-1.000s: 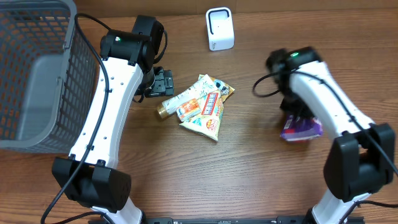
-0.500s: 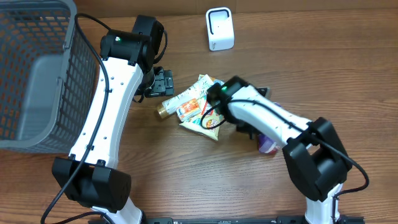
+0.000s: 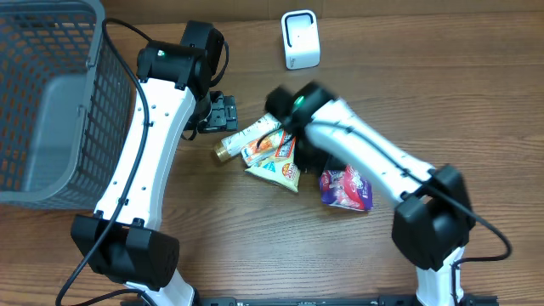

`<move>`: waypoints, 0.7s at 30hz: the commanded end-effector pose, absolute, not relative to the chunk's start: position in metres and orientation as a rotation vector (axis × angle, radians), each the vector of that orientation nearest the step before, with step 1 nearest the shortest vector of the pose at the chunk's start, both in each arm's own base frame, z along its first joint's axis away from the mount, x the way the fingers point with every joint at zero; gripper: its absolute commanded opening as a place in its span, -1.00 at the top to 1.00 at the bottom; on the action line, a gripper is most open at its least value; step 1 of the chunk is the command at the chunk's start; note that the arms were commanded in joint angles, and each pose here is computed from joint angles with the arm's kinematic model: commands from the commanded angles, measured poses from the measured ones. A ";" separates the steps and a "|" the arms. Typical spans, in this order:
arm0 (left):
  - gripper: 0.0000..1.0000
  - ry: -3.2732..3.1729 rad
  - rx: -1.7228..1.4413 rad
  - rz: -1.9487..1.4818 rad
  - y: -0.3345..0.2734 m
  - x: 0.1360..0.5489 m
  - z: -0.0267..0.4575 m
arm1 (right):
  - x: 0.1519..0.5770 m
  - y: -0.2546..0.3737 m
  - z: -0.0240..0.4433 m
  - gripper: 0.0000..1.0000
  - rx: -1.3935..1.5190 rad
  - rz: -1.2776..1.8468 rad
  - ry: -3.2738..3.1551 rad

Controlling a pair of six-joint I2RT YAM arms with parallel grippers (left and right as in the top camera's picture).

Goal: Scan the item barcode

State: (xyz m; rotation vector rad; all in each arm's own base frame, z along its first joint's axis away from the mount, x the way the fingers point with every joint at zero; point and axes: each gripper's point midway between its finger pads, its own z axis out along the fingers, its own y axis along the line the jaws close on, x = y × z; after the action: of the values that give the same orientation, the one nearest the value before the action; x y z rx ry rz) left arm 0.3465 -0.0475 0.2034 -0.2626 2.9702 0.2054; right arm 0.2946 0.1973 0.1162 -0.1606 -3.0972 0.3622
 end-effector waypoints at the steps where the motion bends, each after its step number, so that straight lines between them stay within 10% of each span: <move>1: -0.99 2.969 -0.273 0.226 -0.046 0.348 0.202 | 0.324 0.177 0.143 -0.79 -0.113 0.155 -3.103; 12: -0.99 2.968 -0.273 0.226 -0.046 0.348 0.202 | 0.329 0.129 0.130 -0.95 0.011 -0.574 -2.828; 21: -1.00 2.968 -0.273 0.226 -0.046 0.348 0.202 | 0.292 0.143 0.082 -0.63 0.049 -0.734 -2.663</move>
State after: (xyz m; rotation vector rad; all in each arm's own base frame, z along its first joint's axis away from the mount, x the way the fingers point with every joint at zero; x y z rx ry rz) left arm 0.3464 -0.0475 0.2034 -0.2626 2.9707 0.2051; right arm 0.3014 0.1290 0.0831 -0.0254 -2.7083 -0.5850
